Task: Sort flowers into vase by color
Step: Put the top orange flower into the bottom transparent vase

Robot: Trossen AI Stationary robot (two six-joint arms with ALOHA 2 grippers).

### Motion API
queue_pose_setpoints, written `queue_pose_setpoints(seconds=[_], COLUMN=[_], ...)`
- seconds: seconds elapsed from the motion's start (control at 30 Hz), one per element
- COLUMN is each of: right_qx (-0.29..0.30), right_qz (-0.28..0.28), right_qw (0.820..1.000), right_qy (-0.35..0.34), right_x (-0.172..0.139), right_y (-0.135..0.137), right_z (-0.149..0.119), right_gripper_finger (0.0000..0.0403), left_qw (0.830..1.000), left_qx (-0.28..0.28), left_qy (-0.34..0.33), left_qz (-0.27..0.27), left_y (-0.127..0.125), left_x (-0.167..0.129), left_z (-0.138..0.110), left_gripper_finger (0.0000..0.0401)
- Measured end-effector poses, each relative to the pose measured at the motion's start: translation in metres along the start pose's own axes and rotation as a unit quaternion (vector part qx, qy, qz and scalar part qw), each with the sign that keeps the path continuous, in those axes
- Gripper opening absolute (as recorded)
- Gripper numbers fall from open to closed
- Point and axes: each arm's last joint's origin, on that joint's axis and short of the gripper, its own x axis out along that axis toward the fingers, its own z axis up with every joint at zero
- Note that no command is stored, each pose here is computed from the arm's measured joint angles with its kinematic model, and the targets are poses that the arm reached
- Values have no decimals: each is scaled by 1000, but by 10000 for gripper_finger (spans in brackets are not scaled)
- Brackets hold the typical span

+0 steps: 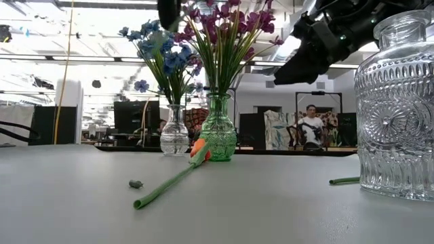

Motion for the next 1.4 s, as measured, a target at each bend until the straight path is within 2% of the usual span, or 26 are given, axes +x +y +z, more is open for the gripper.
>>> queue_pose_setpoints(seconds=[0.13, 0.33, 0.63, 0.83, 1.1, 1.4], right_qx=[13, 30, 50, 50, 50, 50], right_qz=[8, 18, 20, 19, 18, 18], right_qw=[1000, 998, 998, 998, 998, 998], right_qy=[-26, -50, -46, -36, -32, -32], right_x=[-11, -28, -36, -33, -33, -33], right_y=[3, 7, 7, 7, 7, 7], right_z=[7, 13, 13, 11, 10, 10], right_gripper_finger=[224, 224, 224, 224, 224, 224], left_qw=[999, 991, 969, 955, 938, 932], left_qx=[32, 97, 180, 199, 200, 183], left_qy=[-35, -73, -129, -164, -195, -224], left_qz=[-9, -50, -111, -150, -206, -219], left_y=[-4, -23, -53, -68, -72, -67], left_x=[13, 43, 84, 97, 97, 101], left_z=[6, 23, 41, 52, 64, 67], left_gripper_finger=[0, 0, 0, 0, 0, 0])
